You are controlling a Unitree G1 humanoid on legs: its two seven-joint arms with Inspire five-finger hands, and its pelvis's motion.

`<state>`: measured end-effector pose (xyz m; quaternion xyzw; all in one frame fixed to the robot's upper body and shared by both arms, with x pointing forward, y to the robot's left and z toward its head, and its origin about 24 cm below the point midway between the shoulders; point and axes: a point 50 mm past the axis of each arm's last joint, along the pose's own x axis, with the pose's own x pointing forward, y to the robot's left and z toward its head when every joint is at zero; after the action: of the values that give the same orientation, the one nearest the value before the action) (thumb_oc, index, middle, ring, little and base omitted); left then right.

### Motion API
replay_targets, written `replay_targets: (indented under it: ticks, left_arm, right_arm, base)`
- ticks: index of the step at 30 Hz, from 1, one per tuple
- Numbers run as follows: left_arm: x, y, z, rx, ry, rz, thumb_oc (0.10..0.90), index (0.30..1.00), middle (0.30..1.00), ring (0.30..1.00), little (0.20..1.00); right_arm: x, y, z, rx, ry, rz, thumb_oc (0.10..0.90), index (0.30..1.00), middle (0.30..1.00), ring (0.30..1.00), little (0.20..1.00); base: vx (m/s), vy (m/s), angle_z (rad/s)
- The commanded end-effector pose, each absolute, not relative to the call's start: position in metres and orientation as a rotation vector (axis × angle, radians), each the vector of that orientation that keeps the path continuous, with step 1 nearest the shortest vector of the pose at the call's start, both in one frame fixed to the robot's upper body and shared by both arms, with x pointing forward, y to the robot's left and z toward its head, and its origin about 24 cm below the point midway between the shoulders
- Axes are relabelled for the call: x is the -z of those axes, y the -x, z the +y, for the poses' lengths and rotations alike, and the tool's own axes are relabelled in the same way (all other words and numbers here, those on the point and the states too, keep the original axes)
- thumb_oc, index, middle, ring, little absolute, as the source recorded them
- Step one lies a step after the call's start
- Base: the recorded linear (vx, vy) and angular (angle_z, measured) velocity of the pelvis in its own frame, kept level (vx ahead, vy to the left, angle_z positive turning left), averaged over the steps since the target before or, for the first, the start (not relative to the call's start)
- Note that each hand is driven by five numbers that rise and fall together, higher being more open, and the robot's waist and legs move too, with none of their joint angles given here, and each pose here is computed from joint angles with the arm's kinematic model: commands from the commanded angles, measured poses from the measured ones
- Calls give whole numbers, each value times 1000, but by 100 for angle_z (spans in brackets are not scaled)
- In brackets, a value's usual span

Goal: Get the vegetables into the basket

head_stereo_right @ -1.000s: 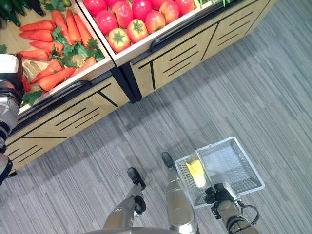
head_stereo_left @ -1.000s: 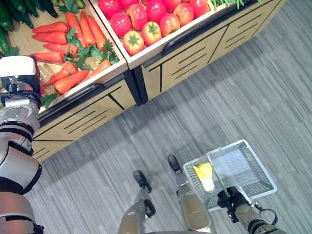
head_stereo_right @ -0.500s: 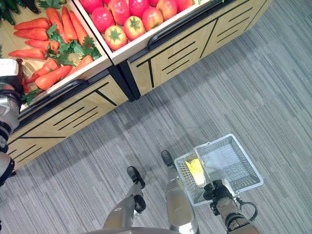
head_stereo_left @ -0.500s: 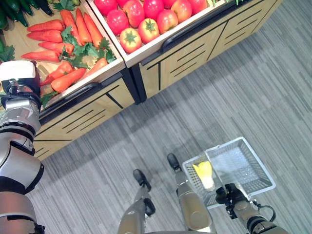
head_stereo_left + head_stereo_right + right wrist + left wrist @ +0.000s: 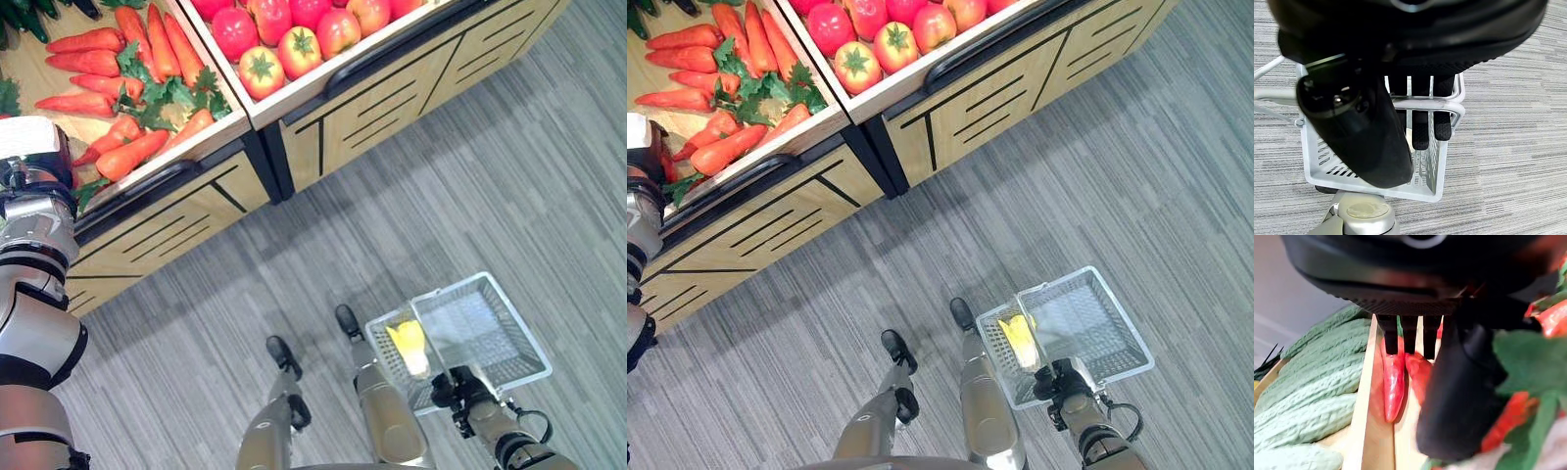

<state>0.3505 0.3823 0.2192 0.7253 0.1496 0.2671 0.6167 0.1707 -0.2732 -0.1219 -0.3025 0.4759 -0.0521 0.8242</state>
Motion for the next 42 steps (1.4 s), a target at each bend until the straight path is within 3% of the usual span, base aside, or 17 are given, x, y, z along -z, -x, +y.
replay_targets:
  ticks: [1, 22, 34, 42]
  left_arm:
    - [-247, -330, 412, -793, -1584, 435, 400, 300, 300, 300, 300]
    - [-255, -333, 408, -812, -1569, 389, 400, 300, 300, 300, 300]
    - [-324, -319, 410, -970, -1764, 256, 400, 300, 300, 300, 300]
    - [-353, -319, 400, -1038, -1708, 145, 400, 300, 300, 300, 300]
  right_arm:
    - [129, -148, -281, 95, 649, 1105, 400, 300, 300, 300, 300]
    - [130, -146, -279, 78, 652, 1105, 400, 300, 300, 300, 300]
    - [132, -139, -280, 24, 685, 1106, 400, 300, 300, 300, 300]
    - [134, -133, -283, 40, 676, 1127, 400, 300, 300, 300, 300]
  base:
    - [0, 0, 0]
    - [0, 0, 0]
    - [2, -15, 4]
    - [-11, -5, 8]
